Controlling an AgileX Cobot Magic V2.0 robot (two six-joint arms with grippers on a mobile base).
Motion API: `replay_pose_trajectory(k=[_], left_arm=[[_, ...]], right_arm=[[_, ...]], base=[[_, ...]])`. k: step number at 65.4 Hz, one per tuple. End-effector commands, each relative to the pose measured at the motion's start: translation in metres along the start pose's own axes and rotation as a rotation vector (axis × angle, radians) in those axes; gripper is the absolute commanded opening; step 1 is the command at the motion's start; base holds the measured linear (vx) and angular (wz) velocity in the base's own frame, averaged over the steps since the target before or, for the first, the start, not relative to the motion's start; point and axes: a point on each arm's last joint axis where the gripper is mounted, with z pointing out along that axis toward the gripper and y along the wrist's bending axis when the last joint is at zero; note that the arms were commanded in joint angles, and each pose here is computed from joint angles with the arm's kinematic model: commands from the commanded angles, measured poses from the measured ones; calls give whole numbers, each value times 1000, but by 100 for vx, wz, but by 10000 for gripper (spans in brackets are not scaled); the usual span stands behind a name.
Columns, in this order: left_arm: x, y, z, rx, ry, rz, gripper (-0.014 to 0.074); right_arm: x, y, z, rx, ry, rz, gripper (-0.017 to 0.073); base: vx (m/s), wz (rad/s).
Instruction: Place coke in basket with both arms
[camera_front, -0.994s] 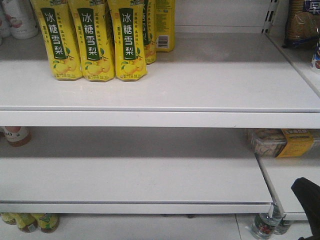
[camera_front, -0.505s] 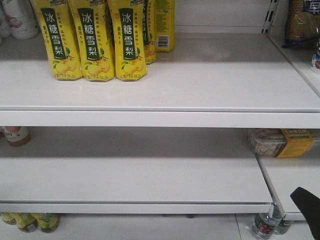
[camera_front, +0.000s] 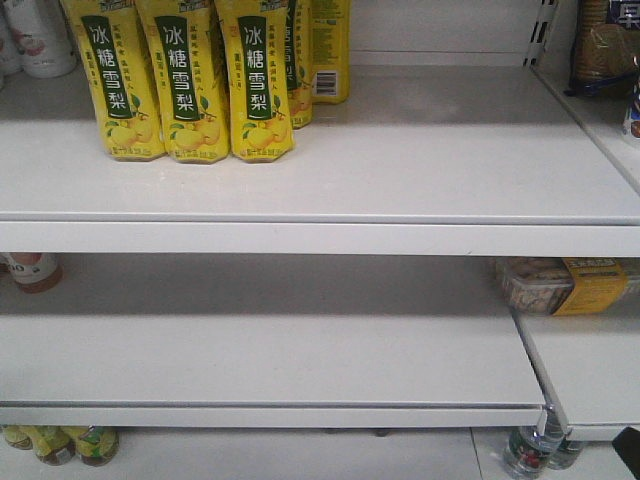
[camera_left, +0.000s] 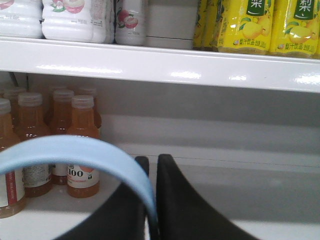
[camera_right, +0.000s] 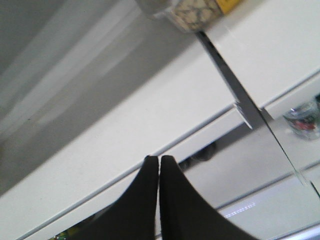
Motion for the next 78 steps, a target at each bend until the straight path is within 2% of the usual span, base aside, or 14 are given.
replay_pose_trajectory(k=[1,6,13,15,17,19,23,25,34,36,41,54,61,78], left_arm=[[-24,-2,-4,3,-188,90,-6],[-24,-2,-4,3,-188,90,-6],[-24,-2,-4,3,-188,90,-6],[-24,-2,-4,3,-188,90,-6],[-24,-2,-4,3,-188,90,-6],[-24,-2,-4,3,-188,90,-6],[-24,-2,-4,3,-188,90,-6],[-24,-2,-4,3,-187,90,-6],[-24,-2,-4,3,-187,90,-6],[-24,-2,-4,3,-187,90,-6],[-24,-2,-4,3,-187,90,-6],[-24,-2,-4,3,-187,90,-6],[-24,-2,-4,3,-187,90,-6],[-24,-2,-4,3,-187,90,-6]], right_arm=[[-7,12,-7,-167,-110,-111,-6],[1,3,-6,-196,-170,-122,-6],[12,-13,-5,-202,-253,-36,-6],[13,-15,-6,-202,-281,-34,-6],[13,-16,-7,-191,-293,-4,-6],[11,-16,-10,-196,-335,-15,-6],[7,-13,-14,-209,-428,-112,-6],[5,-11,-16,-222,-466,-139,-6],[-6,-1,-26,-214,-678,-463,-6],[-8,0,-28,-207,-717,-511,-6],[-12,2,-32,-178,-799,-603,-6],[-12,2,-32,-125,-812,-742,-6],[-8,1,-28,-119,-756,-774,-6],[2,-9,-18,-85,-568,-686,-6]], base=[[0,0],[0,0],[0,0],[0,0],[0,0],[0,0],[0,0],[0,0],[0,0],[0,0],[0,0],[0,0],[0,0],[0,0]])
